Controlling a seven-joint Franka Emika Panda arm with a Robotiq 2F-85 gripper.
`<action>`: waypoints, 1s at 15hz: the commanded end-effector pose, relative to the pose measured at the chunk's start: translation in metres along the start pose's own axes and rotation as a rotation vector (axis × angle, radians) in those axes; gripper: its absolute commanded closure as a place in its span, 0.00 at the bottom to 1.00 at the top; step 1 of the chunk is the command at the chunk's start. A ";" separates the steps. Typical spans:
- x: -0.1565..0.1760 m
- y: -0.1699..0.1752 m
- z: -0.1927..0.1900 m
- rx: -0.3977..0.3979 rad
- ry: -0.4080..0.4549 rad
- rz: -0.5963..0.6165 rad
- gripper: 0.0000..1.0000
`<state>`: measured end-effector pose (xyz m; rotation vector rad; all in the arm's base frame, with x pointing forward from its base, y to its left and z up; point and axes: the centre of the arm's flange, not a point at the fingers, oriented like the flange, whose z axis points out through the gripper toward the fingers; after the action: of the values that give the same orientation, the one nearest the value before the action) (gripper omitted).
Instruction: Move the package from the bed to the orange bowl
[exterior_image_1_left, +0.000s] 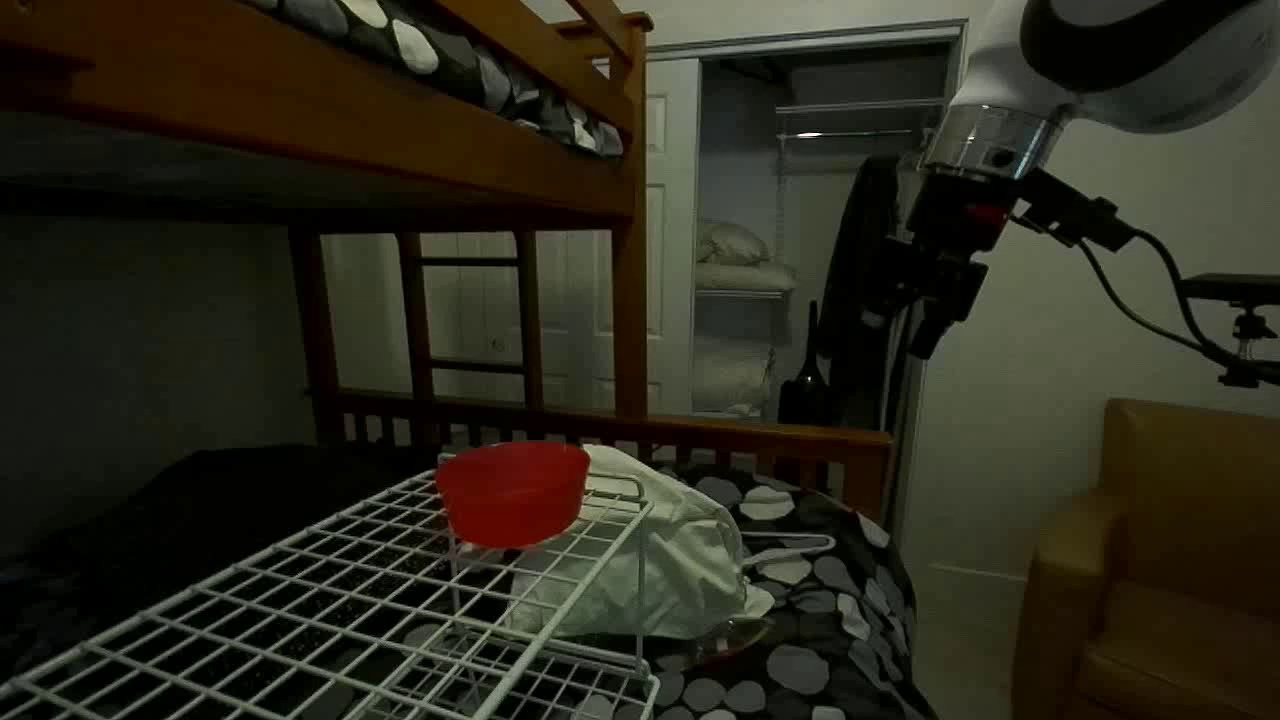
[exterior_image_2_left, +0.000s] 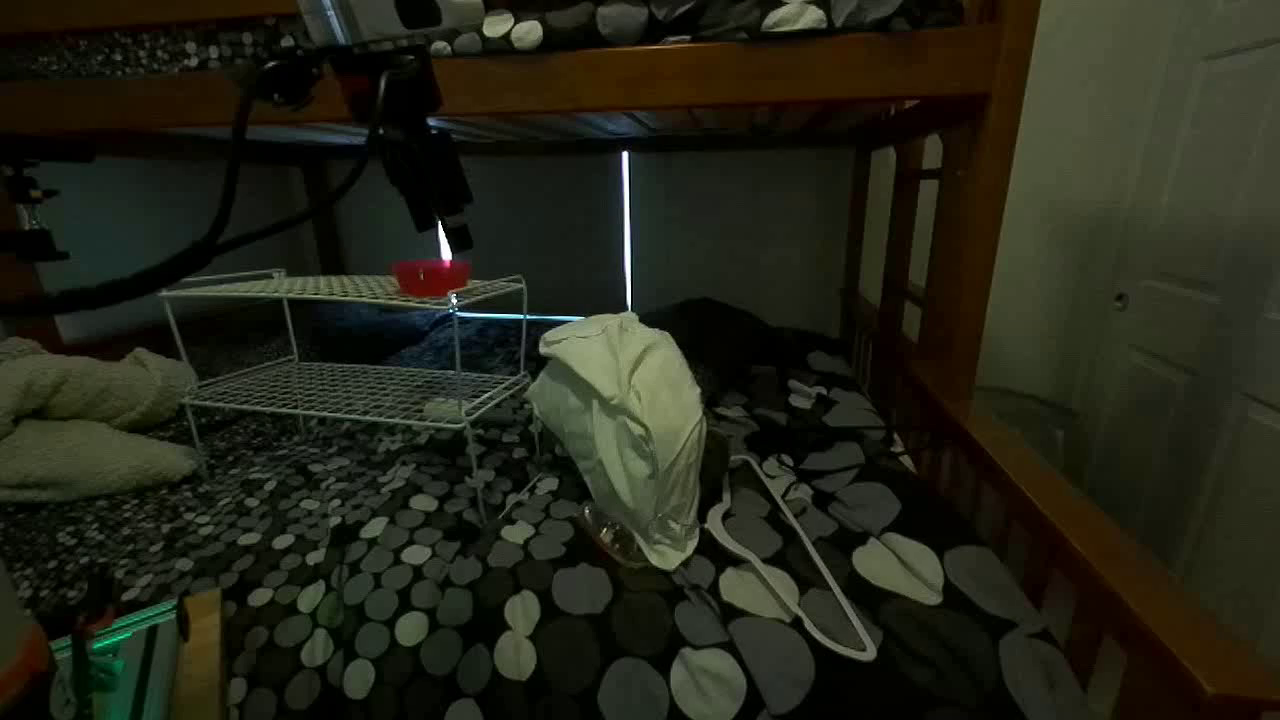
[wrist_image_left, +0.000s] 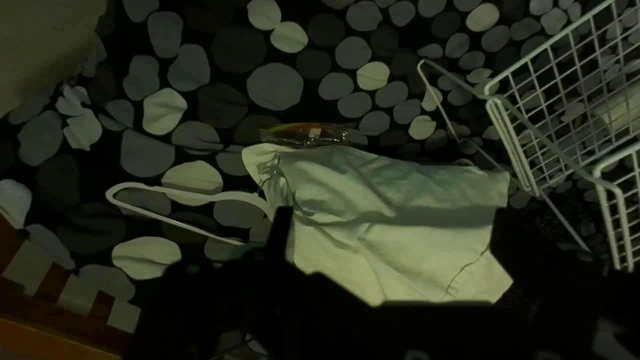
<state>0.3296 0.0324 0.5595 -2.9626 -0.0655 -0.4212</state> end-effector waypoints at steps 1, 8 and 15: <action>0.000 0.000 0.000 0.000 0.001 0.000 0.00; -0.017 -0.010 0.064 -0.060 -0.126 -0.048 0.00; -0.028 0.024 0.199 -0.213 -0.188 -0.296 0.00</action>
<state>0.3391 0.0500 0.4073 -3.1682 -0.3989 -0.2110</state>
